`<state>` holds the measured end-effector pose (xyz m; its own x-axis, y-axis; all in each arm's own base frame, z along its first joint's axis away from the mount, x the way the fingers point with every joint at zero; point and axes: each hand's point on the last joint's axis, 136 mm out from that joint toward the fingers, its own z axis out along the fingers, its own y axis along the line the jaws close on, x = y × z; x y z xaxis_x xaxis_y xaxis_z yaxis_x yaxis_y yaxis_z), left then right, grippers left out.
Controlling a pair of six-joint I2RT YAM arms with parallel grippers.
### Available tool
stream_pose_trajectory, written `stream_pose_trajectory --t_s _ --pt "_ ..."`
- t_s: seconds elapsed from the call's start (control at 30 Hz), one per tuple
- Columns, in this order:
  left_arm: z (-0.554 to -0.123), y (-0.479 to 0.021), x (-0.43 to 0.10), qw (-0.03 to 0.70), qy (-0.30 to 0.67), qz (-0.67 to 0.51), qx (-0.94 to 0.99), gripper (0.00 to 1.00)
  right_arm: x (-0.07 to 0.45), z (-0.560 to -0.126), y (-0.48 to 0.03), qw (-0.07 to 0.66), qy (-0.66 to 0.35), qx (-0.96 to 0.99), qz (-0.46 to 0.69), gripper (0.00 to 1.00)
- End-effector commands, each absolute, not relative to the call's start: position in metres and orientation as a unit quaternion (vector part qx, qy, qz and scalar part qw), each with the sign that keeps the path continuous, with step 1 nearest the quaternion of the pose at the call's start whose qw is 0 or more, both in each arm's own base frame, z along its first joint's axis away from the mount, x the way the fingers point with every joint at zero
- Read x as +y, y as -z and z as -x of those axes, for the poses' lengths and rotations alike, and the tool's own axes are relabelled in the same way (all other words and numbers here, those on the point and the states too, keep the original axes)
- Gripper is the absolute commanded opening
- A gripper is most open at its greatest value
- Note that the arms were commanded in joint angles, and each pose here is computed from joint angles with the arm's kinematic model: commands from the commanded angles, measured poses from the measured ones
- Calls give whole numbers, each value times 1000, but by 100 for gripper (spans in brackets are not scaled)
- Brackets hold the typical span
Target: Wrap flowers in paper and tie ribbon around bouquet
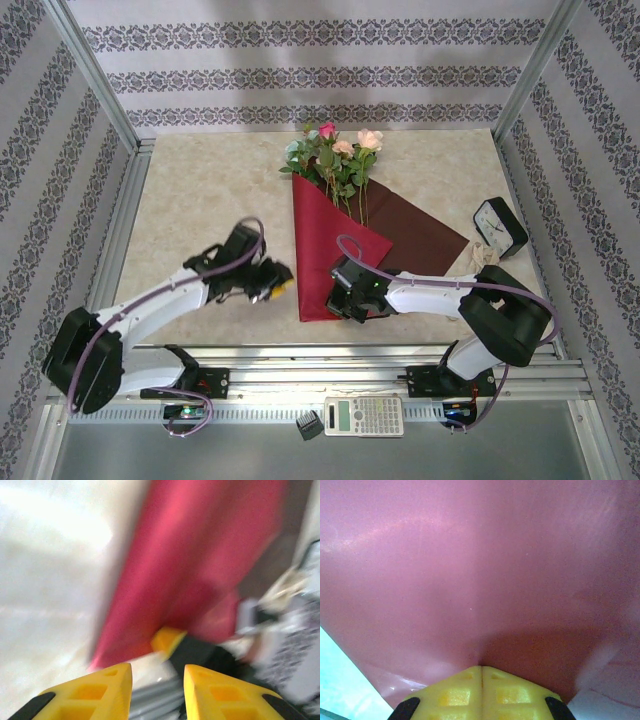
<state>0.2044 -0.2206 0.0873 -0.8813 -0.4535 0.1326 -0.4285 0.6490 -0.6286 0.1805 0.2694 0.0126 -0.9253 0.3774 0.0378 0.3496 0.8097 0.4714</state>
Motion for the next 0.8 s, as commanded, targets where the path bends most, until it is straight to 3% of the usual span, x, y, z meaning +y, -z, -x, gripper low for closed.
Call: stream_pose_trajectory --t_s 0.0,0.77 --pt "-171 -63 -222 -31 337 283 897 33 252 -168 11 3 -199 959 -201 0" --pt "-177 -27 -261 -36 343 263 901 33 251 -169 15 3 -199 959 -204 0"
